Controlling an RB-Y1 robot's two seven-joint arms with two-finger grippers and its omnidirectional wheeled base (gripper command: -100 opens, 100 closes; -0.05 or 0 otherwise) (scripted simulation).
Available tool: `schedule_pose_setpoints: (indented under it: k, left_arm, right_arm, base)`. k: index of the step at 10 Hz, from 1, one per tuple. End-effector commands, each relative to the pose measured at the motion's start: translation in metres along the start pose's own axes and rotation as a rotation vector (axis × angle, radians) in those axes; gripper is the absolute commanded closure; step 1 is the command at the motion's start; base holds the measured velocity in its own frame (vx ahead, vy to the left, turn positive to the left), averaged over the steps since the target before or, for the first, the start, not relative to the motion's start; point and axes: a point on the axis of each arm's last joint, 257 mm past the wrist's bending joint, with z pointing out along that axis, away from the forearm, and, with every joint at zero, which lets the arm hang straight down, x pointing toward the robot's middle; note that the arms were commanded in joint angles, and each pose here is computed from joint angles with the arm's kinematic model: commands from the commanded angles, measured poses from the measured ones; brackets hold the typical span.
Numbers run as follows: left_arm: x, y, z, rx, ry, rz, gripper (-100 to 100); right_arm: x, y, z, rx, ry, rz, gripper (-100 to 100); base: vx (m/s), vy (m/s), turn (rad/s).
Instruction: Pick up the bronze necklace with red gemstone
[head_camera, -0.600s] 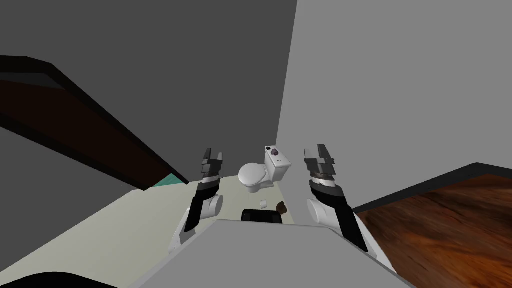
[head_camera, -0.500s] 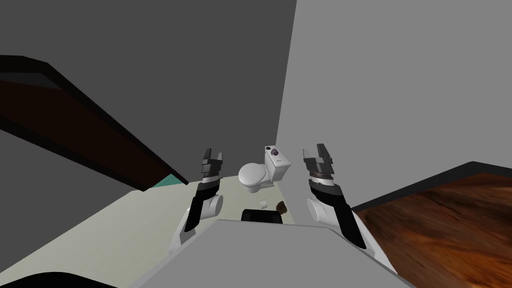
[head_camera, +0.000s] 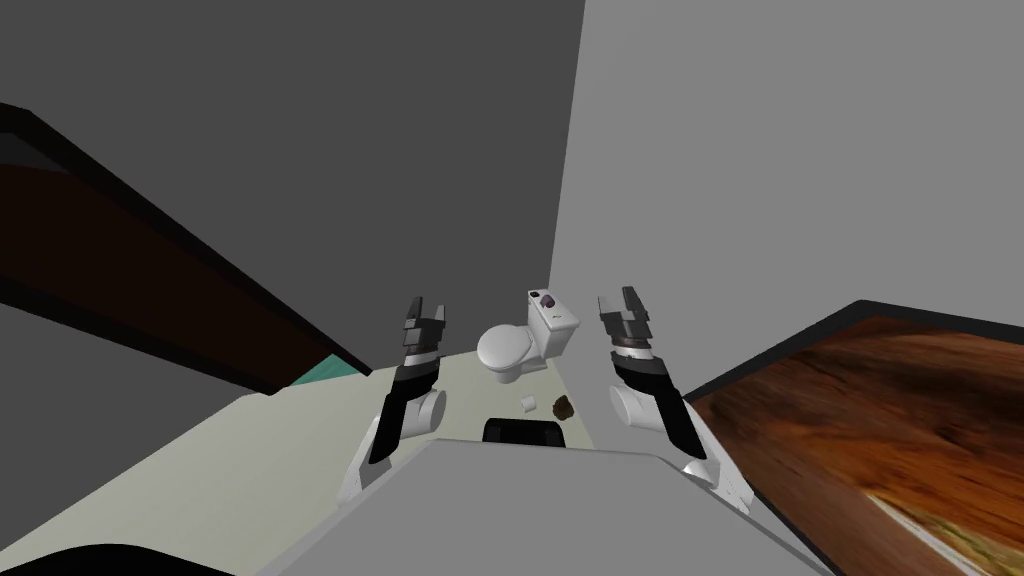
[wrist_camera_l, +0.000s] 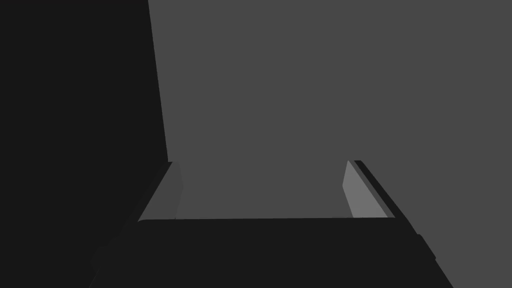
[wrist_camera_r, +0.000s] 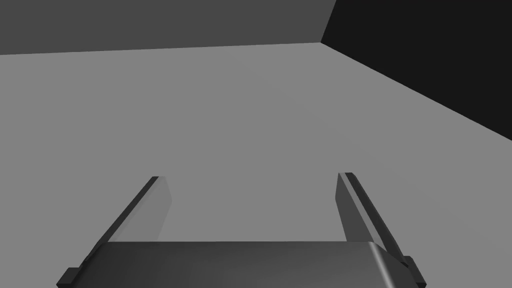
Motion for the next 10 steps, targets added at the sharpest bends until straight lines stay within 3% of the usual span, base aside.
schedule_pose_setpoints:
  k: [1, 6, 10]
  left_arm:
    - [0.0, 0.0, 0.0, 0.0, 0.0, 0.0, 0]
    - [0.0, 0.0, 0.0, 0.0, 0.0, 0.0, 0]
    - [0.0, 0.0, 0.0, 0.0, 0.0, 0.0, 0]
  right_arm:
    - [-0.001, -0.011, 0.006, 0.0, 0.0, 0.03, -100]
    - [-0.011, -0.042, 0.021, 0.016, -0.02, 0.099, -100]
    - [-0.025, -0.065, 0.043, 0.015, -0.06, 0.192, -100]
  base:
    - [-0.06, 0.095, -0.113]
    - [-0.049, 0.076, -0.094]
    - [-0.04, 0.069, -0.101]
